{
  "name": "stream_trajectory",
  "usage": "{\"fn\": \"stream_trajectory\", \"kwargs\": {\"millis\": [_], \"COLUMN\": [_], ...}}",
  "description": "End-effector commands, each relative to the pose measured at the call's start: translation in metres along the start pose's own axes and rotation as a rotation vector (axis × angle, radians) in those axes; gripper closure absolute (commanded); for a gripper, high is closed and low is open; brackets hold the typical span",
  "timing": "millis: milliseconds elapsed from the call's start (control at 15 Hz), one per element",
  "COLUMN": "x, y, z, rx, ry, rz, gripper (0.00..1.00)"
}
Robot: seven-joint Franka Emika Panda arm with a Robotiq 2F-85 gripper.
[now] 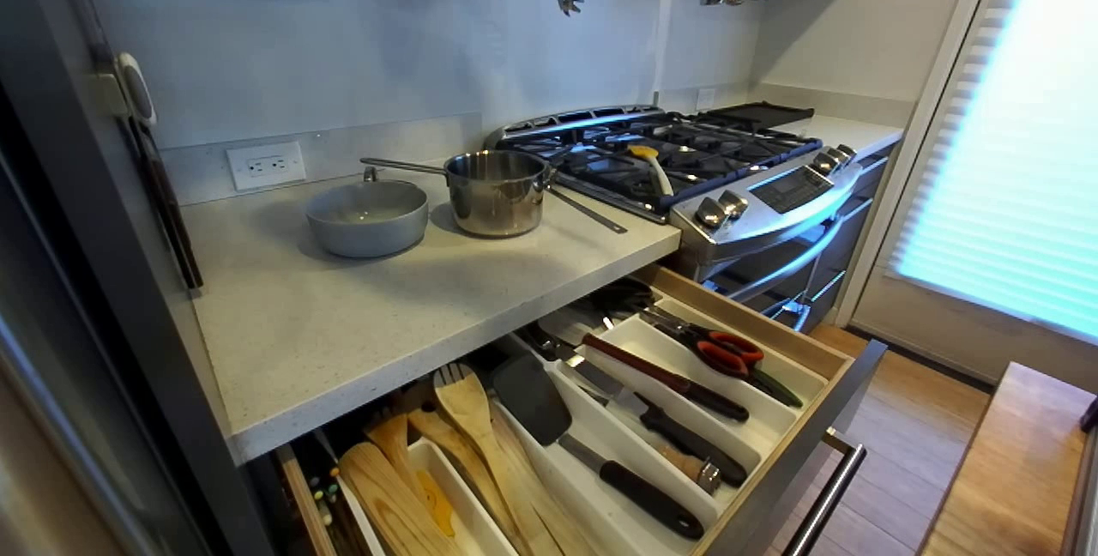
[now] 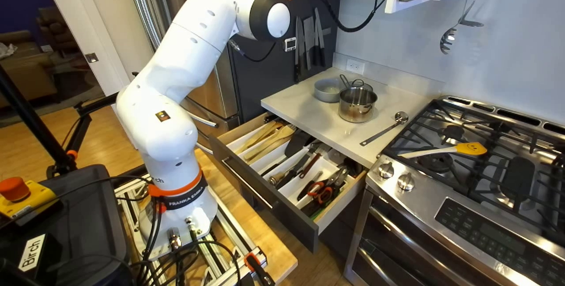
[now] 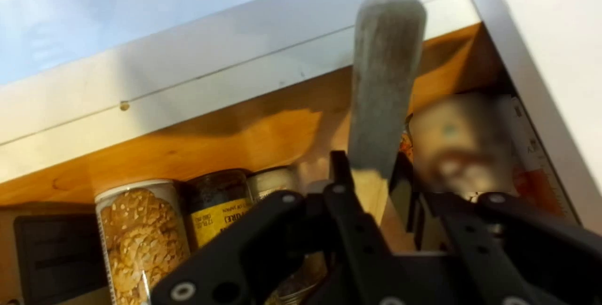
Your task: Put the wooden spoon in the top cupboard
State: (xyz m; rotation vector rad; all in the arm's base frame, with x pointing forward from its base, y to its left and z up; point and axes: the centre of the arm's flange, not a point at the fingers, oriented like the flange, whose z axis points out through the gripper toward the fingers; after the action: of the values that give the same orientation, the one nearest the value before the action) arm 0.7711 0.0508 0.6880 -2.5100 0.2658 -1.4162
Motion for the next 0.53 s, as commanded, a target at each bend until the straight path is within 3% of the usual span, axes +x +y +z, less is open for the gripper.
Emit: {"fn": "stream_trajectory", "kwargs": {"millis": [0,200,267,333,467], "x": [0.0382,0.0361,0.0349,0.0339,0.0324], "y": [-0.0072,-0.0050,-0.0040,-0.0035,-0.0027], "z": [0.0303,0.0353,0.0369,0.0383,0.0397], "rx": [0.021,0.023,0.017,0.017,0.016], "ry": [-0.033,-0.058,-0.070,-0.077,-0.089], "rz": [0.094,0.136,0.145,0.155,0.168], "gripper": [0.94,0.93,0.49,0.48,0.35]}}
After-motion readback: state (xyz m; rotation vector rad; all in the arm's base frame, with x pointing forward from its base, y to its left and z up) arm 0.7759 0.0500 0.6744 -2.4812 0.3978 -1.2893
